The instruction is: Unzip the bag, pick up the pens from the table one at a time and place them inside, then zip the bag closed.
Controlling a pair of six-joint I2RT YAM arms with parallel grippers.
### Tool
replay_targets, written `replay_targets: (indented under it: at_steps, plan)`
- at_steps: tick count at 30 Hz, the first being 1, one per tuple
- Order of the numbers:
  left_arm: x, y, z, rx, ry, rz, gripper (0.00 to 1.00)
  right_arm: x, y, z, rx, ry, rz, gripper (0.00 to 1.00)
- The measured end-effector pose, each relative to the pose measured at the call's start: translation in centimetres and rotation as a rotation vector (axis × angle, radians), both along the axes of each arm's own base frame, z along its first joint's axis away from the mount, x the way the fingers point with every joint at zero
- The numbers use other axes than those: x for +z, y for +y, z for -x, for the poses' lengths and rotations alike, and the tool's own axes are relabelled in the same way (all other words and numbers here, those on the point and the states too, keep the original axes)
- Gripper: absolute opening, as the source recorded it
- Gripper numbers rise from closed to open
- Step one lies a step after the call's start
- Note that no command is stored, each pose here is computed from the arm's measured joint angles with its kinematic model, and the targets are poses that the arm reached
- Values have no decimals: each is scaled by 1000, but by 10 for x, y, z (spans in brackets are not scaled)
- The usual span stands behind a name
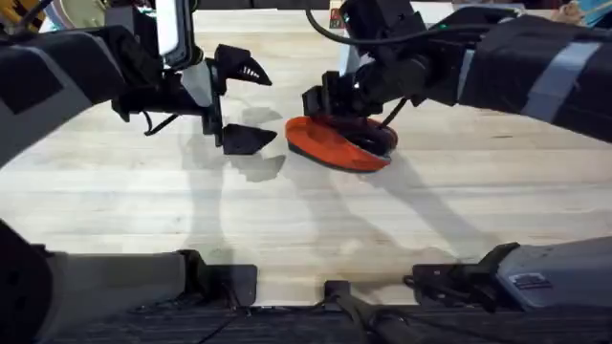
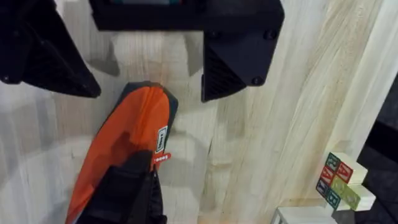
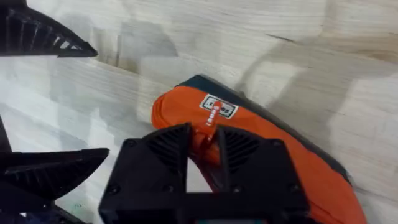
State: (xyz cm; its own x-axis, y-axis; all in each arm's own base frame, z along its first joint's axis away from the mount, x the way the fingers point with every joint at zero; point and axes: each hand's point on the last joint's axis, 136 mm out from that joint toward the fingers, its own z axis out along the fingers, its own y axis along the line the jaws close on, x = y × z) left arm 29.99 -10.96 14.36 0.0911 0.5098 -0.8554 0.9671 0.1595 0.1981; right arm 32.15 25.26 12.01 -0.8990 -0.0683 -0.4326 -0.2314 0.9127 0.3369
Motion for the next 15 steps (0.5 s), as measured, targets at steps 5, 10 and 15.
replay_targets:
  at_steps: [5, 10, 15]
  plan:
    - [0, 0, 0, 0, 0, 0, 994, 0, 0, 0, -2, 1, 0, 197]
    - [0, 0, 0, 0, 0, 0, 993, 0, 0, 0, -2, 3, 1, 37]
    - [0, 0, 0, 0, 0, 0, 993, 1, 1, -1, -2, -3, -3, 34]
